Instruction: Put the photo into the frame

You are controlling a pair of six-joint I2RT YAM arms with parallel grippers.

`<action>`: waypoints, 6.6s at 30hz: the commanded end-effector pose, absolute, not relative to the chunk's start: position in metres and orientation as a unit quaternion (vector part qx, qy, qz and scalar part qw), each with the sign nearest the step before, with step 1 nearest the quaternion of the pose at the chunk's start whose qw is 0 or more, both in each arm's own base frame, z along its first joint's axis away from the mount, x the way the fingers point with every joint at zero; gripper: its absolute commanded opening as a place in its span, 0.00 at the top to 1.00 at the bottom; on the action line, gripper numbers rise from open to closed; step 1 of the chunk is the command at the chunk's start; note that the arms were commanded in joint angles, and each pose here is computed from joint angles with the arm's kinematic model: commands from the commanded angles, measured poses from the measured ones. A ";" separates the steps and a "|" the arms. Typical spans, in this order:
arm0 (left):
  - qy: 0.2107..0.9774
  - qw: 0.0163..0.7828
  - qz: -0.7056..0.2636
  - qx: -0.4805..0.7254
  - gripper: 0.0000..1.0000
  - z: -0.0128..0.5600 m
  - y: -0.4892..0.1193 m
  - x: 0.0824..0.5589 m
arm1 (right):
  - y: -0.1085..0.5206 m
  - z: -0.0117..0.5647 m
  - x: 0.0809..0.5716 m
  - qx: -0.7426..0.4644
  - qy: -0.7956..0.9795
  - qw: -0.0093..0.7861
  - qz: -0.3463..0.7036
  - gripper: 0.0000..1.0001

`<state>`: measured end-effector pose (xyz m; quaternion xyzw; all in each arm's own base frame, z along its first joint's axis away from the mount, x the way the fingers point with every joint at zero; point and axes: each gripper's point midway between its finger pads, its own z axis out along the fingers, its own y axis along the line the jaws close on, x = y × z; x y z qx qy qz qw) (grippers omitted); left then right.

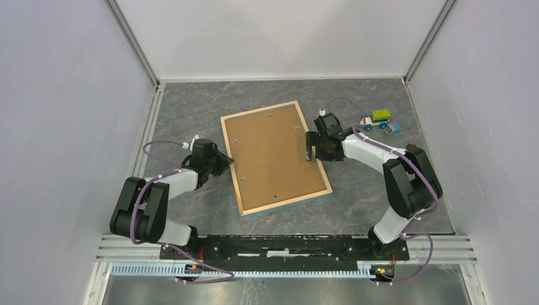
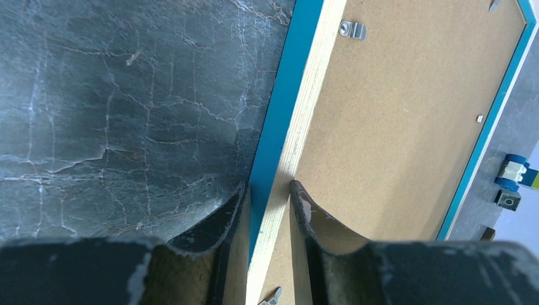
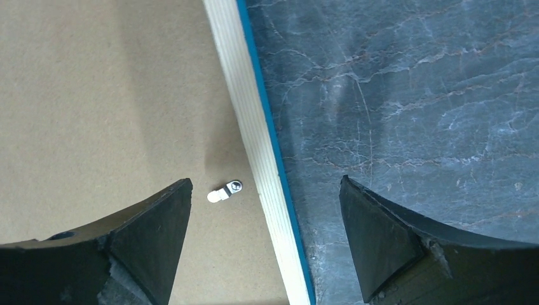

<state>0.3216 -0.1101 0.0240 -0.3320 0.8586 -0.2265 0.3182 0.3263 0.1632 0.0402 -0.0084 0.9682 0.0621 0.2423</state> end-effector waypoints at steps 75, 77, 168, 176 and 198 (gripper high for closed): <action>0.872 0.304 -0.221 -0.314 0.87 0.016 -0.114 0.320 | 0.151 0.042 0.330 -0.114 0.964 0.240 0.024 0.54; 0.872 0.304 -0.221 -0.314 0.87 0.016 -0.114 0.320 | 0.149 0.039 0.330 -0.113 0.965 0.235 0.021 0.56; 0.871 0.303 -0.226 -0.315 0.90 0.016 -0.114 0.321 | 0.158 0.050 0.334 -0.166 0.945 0.280 0.037 0.64; 0.872 0.301 -0.226 -0.314 0.90 0.015 -0.114 0.321 | 0.155 0.032 0.329 -0.174 0.950 0.258 0.029 0.60; 0.871 0.302 -0.227 -0.313 0.90 0.016 -0.115 0.322 | 0.141 -0.006 0.314 -0.180 0.950 0.256 0.005 0.92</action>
